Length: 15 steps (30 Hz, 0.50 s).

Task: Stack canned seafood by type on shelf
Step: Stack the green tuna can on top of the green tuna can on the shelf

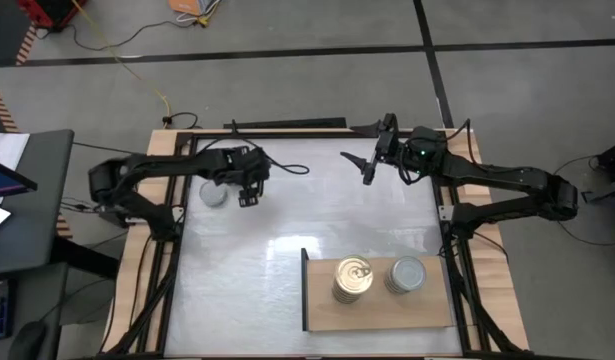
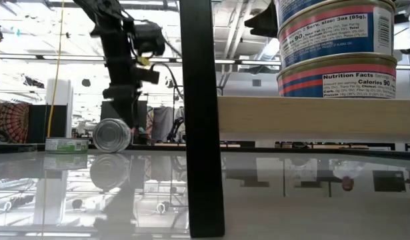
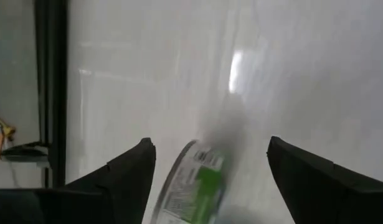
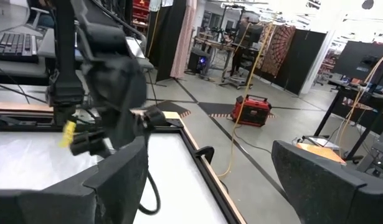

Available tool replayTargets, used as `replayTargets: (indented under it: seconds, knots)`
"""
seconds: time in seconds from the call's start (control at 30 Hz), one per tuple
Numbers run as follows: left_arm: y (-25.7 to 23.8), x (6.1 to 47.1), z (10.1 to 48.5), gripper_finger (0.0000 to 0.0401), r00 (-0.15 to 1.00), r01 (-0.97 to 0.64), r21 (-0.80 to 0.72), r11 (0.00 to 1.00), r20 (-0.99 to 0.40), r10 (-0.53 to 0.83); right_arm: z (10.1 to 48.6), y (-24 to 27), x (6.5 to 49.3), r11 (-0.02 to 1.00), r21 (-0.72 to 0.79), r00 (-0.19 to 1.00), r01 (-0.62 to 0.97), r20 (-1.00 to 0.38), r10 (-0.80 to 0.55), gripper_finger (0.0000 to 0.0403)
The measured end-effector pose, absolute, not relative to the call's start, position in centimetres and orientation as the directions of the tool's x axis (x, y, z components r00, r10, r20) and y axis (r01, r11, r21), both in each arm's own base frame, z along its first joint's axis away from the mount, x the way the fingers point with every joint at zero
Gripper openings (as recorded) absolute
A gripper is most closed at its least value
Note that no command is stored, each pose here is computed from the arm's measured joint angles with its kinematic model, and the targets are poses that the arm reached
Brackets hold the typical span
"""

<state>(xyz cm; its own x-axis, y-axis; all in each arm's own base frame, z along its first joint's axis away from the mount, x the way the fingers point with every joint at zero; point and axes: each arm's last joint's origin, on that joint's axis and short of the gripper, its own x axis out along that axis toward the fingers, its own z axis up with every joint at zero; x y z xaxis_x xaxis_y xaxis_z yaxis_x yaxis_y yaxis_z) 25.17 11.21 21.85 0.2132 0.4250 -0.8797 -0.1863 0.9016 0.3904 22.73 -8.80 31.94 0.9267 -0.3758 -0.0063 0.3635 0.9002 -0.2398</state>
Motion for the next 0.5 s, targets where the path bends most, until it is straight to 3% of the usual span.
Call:
replayTargets:
  seconds: [0.27,0.37,0.5]
  knots:
    - [12.8,24.2,18.9,0.0271,-0.016,-0.048,0.361,0.931,-0.932,0.361,31.9,-8.8,22.7,0.898,-0.247,0.926,0.363,-0.006,-0.376,0.0364]
    - [12.3,24.5,18.6,0.0232,-0.025,0.016,0.366,0.931,-0.93,0.366,32.0,-9.0,22.7,0.895,-0.249,0.924,0.37,-0.003,-0.383,0.0364]
    - [11.1,25.1,18.7,0.0144,-0.028,0.111,0.417,0.902,-0.906,0.422,32.1,-9.3,22.5,0.895,-0.224,0.919,0.387,0.012,-0.394,0.0363]
